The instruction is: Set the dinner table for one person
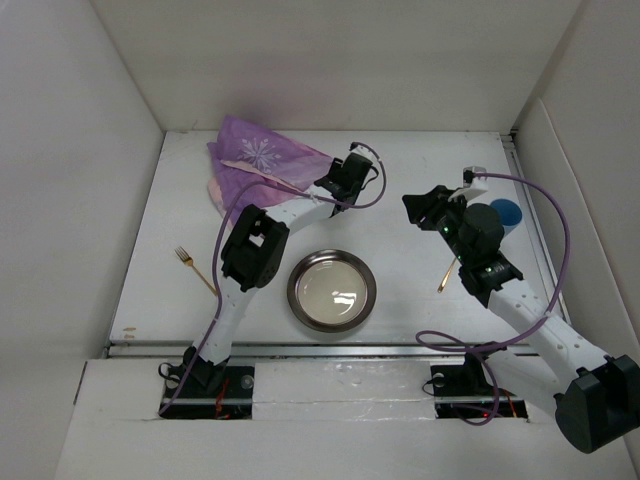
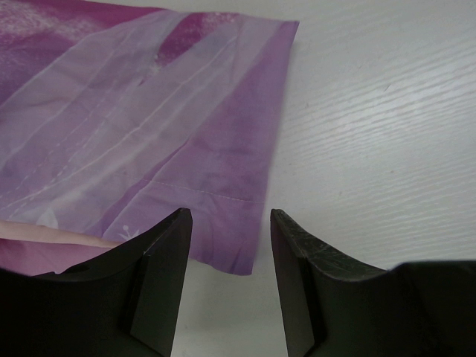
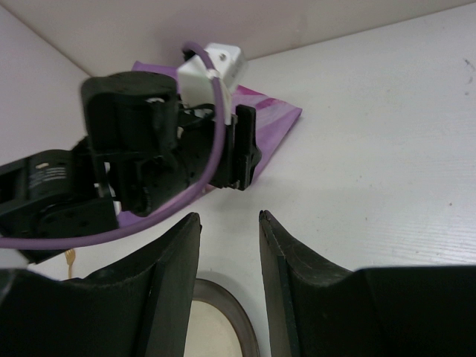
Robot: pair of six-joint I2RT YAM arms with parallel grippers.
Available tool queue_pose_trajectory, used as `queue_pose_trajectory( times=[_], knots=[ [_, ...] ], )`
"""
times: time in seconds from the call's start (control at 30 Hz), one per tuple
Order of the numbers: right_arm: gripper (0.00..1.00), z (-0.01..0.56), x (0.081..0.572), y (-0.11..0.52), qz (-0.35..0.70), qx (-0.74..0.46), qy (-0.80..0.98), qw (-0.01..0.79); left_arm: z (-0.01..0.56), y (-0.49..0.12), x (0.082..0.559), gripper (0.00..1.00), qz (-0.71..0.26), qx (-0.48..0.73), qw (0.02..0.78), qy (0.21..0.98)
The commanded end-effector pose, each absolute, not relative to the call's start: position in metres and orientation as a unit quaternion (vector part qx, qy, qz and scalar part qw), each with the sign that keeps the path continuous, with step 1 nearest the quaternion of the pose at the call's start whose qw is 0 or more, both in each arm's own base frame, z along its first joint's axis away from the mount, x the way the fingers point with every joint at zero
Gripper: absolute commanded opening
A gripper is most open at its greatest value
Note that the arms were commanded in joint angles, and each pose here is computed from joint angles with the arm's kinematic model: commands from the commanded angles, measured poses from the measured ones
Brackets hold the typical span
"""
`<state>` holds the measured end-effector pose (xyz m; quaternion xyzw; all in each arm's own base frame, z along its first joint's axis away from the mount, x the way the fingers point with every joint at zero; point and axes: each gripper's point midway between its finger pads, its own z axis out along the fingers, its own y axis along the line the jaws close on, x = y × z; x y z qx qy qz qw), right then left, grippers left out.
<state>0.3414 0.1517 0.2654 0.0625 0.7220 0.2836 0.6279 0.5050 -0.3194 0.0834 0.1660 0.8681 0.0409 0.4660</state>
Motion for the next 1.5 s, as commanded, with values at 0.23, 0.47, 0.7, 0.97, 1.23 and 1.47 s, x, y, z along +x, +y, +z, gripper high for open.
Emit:
queue_pose_trajectory(
  times=[0.23,0.47,0.7,0.97,1.23,1.47],
  knots=[
    [0.43,0.275,0.348,0.148,0.299,0.067,0.704,0.640,0.079,-0.322,0.499,0.35,0.070,0.237,0.435,0.866],
    [0.44,0.272,0.348,0.154,0.309,0.057,0.709,0.631,0.058,-0.313,0.497,0.35,0.095,0.246,0.418,0.869],
    [0.44,0.270,0.350,0.156,0.308,0.055,0.713,0.628,0.047,-0.314,0.498,0.24,0.101,0.251,0.408,0.872],
    [0.45,0.267,0.351,0.153,0.302,0.060,0.714,0.629,0.073,-0.304,0.510,0.00,0.123,0.233,0.433,0.862],
    [0.41,0.241,0.361,0.187,0.336,0.015,0.735,0.589,0.230,-0.301,0.527,0.00,0.023,0.152,0.549,0.821],
    [0.00,0.207,0.366,0.254,0.364,-0.048,0.764,0.531,0.307,-0.254,0.538,0.00,-0.025,0.086,0.592,0.801]
  ],
)
